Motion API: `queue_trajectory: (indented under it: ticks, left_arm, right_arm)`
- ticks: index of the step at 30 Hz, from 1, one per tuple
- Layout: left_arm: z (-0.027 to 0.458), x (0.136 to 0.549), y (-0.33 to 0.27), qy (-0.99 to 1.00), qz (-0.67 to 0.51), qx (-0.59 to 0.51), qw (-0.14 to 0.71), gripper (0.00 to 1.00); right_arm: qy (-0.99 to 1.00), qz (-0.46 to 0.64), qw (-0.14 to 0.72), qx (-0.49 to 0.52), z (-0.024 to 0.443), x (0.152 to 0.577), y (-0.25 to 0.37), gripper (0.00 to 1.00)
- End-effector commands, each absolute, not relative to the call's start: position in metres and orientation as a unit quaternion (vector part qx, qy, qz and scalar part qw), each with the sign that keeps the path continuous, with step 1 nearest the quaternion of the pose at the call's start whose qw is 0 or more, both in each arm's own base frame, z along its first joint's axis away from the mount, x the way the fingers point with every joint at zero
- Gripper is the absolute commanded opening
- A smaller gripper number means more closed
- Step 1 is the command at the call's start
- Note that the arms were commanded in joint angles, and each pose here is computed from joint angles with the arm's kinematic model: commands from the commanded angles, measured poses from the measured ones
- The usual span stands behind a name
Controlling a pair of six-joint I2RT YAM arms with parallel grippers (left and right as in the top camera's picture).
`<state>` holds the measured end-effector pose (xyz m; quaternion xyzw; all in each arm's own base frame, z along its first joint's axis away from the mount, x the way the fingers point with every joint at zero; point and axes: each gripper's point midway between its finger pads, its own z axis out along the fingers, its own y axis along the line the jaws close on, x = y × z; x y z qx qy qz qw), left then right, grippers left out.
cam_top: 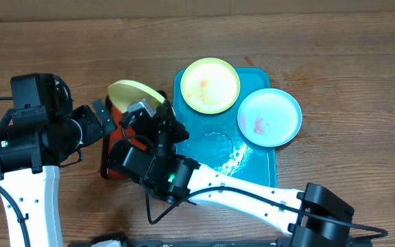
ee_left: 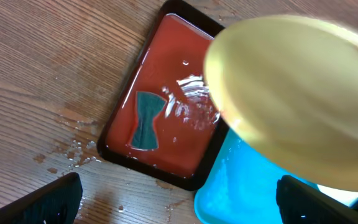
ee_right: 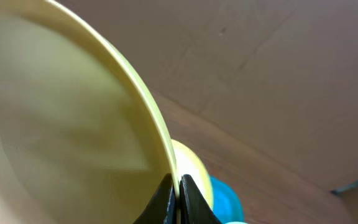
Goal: Clean dirty plates on tray and stack at the side
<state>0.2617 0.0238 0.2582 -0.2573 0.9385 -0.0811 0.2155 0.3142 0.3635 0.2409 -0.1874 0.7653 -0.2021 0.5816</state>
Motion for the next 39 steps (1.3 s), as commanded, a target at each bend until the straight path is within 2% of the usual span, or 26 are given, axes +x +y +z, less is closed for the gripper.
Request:
queue_trajectory:
  ticks: [1,2,4,5,7,8,9,10,11,13,14,17,19,21,24,30,31,34,39]
  left_arm:
    - [0.267,0.263,0.029,0.936,-0.073,-0.257,0.231,1.00]
    - [0.267,0.263,0.029,0.936,-0.073,-0.257,0.231,1.00]
    - [0.267,0.263,0.029,0.936,-0.072,-0.257,0.231,1.00]
    - [0.267,0.263,0.029,0.936,-0.073,-0.257,0.231,1.00]
    - [0.267,0.263,0.029,0.936,-0.073,-0.257,0.231,1.00]
    - [0.267,0.263,0.029,0.936,-0.073,-0.257,0.231,1.00]
    - [0.267,0.263,0.029,0.936,-0.073,-0.257,0.231,1.00]
    - [0.267,0.263,0.029,0.936,-0.073,-0.257,0.231,1.00]
    - [0.267,0.263,0.029,0.936,-0.072,-0.257,0.231,1.00]
    - [0.267,0.263,0.029,0.936,-0.072,-0.257,0.231,1.00]
    - [0.267,0.263,0.029,0.936,-0.073,-0.257,0.231,1.00]
    - [0.267,0.263,0.029,0.936,-0.073,-0.257,0.231,1.00]
    - [0.267,0.263,0.029,0.936,-0.073,-0.257,0.231,1.00]
    - [0.267,0.263,0.029,0.936,-0.073,-0.257,0.231,1.00]
    - [0.267,0.263,0.029,0.936,-0.073,-0.257,0.231,1.00]
    - [0.267,0.263,0.029,0.936,-0.073,-0.257,0.231,1.00]
    - [0.267,0.263,0.029,0.936,-0.073,-0.257,0.231,1.00]
    - [0.267,0.263,0.029,0.936,-0.073,-0.257,0.231,1.00]
    - [0.267,0.263,0.029,0.936,-0.073,-0.257,0.231,1.00]
  right_arm:
    - [0.757,-0.213,0.600,-0.147,0.257,0.320,0.354,0.04]
    - [0.756,-0.225,0.587,-0.182,0.252,0.316,0.358,0.04]
    - [0.744,-0.254,0.600,-0.148,0.263,0.320,0.345,0.04]
    - [0.751,-0.234,0.603,-0.136,0.260,0.322,0.347,0.04]
    - [0.764,-0.207,0.578,-0.197,0.245,0.316,0.364,0.04]
    - [0.754,-0.230,0.575,-0.218,0.247,0.315,0.364,0.04]
    - [0.746,-0.247,0.581,-0.210,0.252,0.316,0.361,0.04]
    - [0.740,-0.259,0.600,-0.161,0.264,0.320,0.350,0.04]
    - [0.746,-0.236,0.607,-0.138,0.263,0.322,0.351,0.04]
    - [0.754,-0.219,0.592,-0.183,0.255,0.319,0.363,0.04]
    - [0.741,-0.251,0.590,-0.198,0.260,0.319,0.359,0.04]
    - [0.744,-0.236,0.611,-0.130,0.267,0.324,0.349,0.04]
    - [0.755,-0.218,0.594,-0.172,0.255,0.322,0.360,0.04]
    - [0.759,-0.215,0.591,-0.169,0.252,0.321,0.358,0.04]
    - [0.795,-0.157,0.575,-0.118,0.235,0.332,0.349,0.04]
    - [0.894,-0.001,0.444,-0.051,0.184,0.371,0.327,0.04]
    - [0.916,0.048,0.397,-0.023,0.187,0.381,0.312,0.04]
    - [0.931,0.124,0.343,-0.001,0.211,0.390,0.285,0.04]
    - [0.923,0.210,0.311,0.082,0.264,0.404,0.193,0.04]
